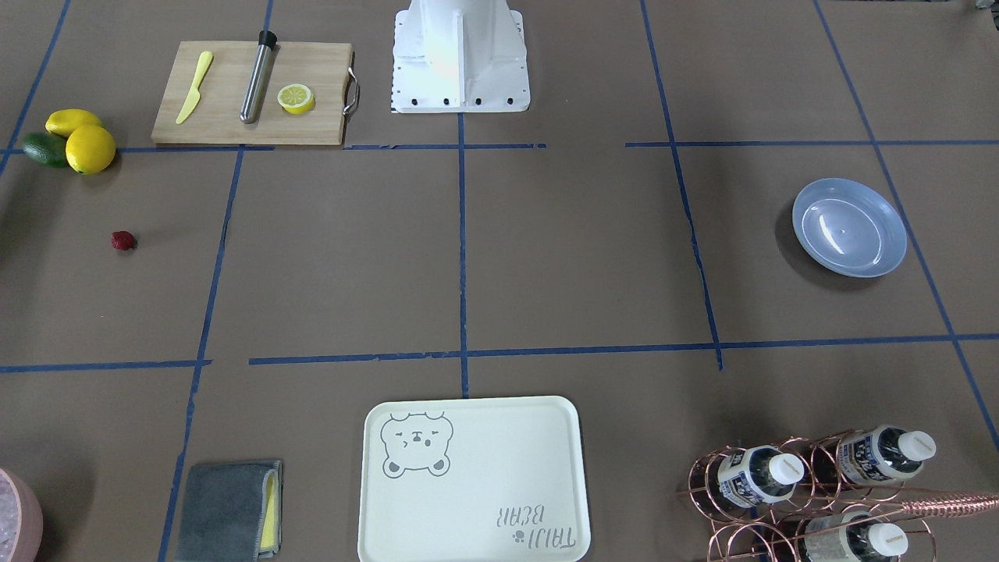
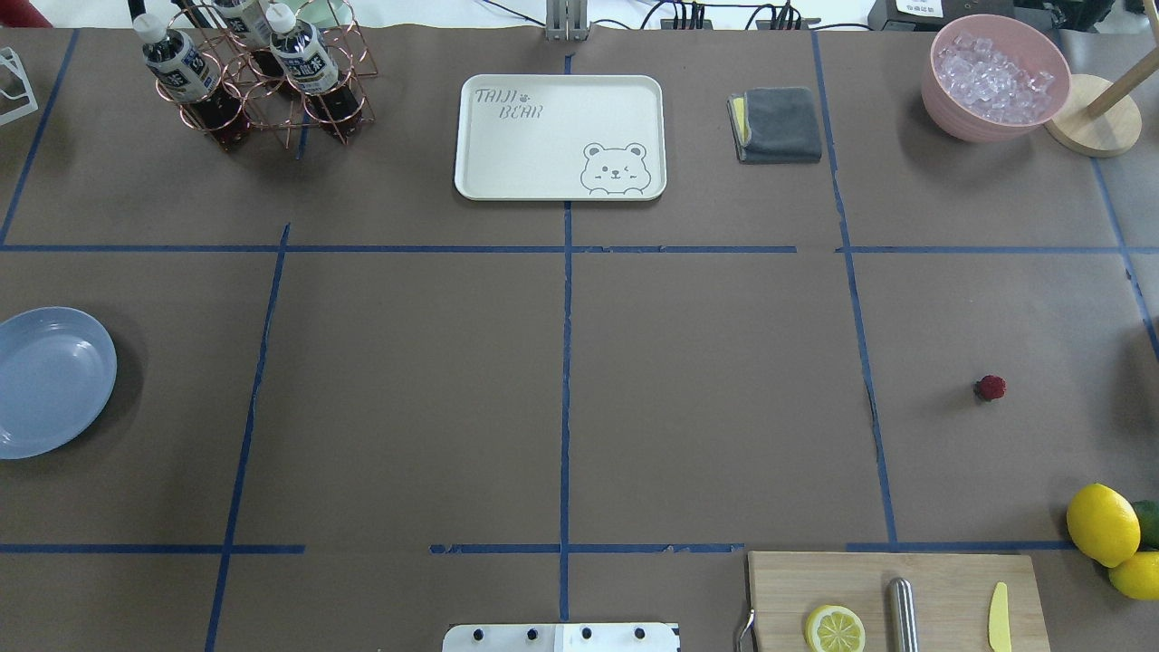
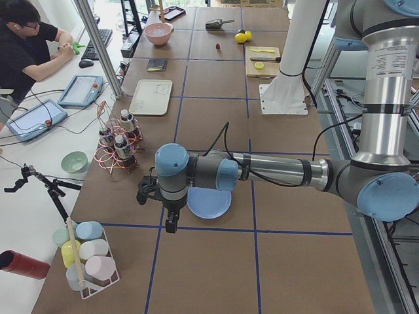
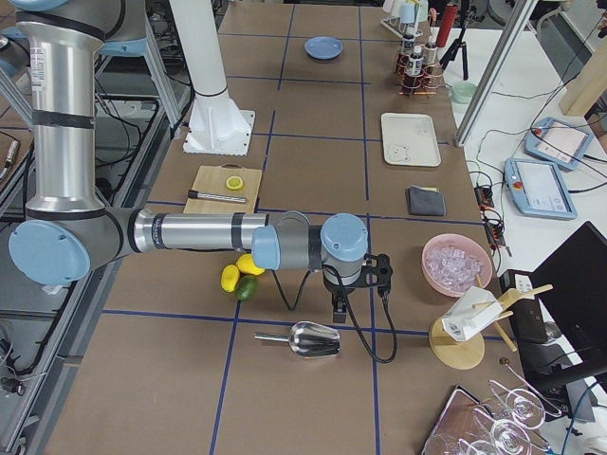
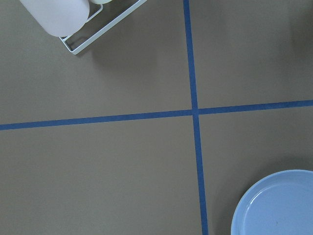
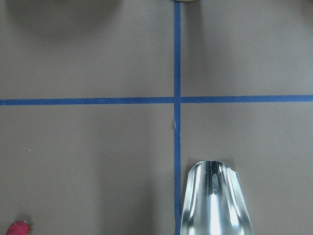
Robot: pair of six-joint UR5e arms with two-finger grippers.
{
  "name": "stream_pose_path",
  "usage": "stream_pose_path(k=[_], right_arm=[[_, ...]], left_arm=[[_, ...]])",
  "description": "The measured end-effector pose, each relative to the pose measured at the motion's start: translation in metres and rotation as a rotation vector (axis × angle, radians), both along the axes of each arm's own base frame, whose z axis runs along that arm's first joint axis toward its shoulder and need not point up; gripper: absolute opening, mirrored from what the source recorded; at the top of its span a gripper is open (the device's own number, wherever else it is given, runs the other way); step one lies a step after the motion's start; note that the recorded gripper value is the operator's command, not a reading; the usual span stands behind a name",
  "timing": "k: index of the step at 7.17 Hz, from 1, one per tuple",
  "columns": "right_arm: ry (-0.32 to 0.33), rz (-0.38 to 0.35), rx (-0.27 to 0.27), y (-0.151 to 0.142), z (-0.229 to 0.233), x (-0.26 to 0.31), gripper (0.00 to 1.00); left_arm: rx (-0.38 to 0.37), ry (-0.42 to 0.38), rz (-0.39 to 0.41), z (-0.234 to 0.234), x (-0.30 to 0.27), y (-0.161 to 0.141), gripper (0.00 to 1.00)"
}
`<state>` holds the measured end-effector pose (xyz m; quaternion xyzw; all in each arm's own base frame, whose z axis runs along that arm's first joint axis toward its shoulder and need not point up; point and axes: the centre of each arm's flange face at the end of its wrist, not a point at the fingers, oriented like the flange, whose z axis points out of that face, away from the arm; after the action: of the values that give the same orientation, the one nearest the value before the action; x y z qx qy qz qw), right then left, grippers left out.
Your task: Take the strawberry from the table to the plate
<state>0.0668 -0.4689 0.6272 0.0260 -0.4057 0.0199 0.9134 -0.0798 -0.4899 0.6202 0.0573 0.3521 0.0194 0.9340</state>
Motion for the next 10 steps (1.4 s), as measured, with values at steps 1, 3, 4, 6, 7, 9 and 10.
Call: stream_pose_path(k=[1, 3, 4, 6, 7, 9, 10], right_arm=[[0.0, -0.002, 0.001, 0.0, 0.0, 0.0, 1.0], [-0.001, -0.005, 0.005, -0.001, -0.001, -0.002, 1.0], [-0.001, -0.005, 0.005, -0.002, -0.002, -0.002, 1.0], [-0.003, -0.003, 0.006, -0.003, -0.004, -0.003, 1.0], [-0.003, -0.002, 0.011, -0.004, -0.005, -0.003, 1.0], [-0.004, -0.001, 0.032, -0.004, -0.006, -0.004, 1.0], [-0.004, -0.001, 0.036, -0.004, -0.006, -0.004, 1.0]], left_arm=[[-0.001, 0.0, 0.001, 0.001, 0.0, 0.0, 1.0], [-0.011, 0.033, 0.007, 0.005, 0.004, 0.001, 1.0], [-0.014, 0.066, 0.016, 0.009, 0.009, 0.002, 1.0], [0.008, 0.111, 0.019, 0.028, 0.021, 0.011, 1.0], [0.008, 0.122, -0.001, 0.035, 0.031, 0.019, 1.0], [0.016, 0.152, -0.037, 0.047, 0.067, 0.046, 1.0], [0.014, 0.169, -0.049, 0.052, 0.085, 0.06, 1.0]])
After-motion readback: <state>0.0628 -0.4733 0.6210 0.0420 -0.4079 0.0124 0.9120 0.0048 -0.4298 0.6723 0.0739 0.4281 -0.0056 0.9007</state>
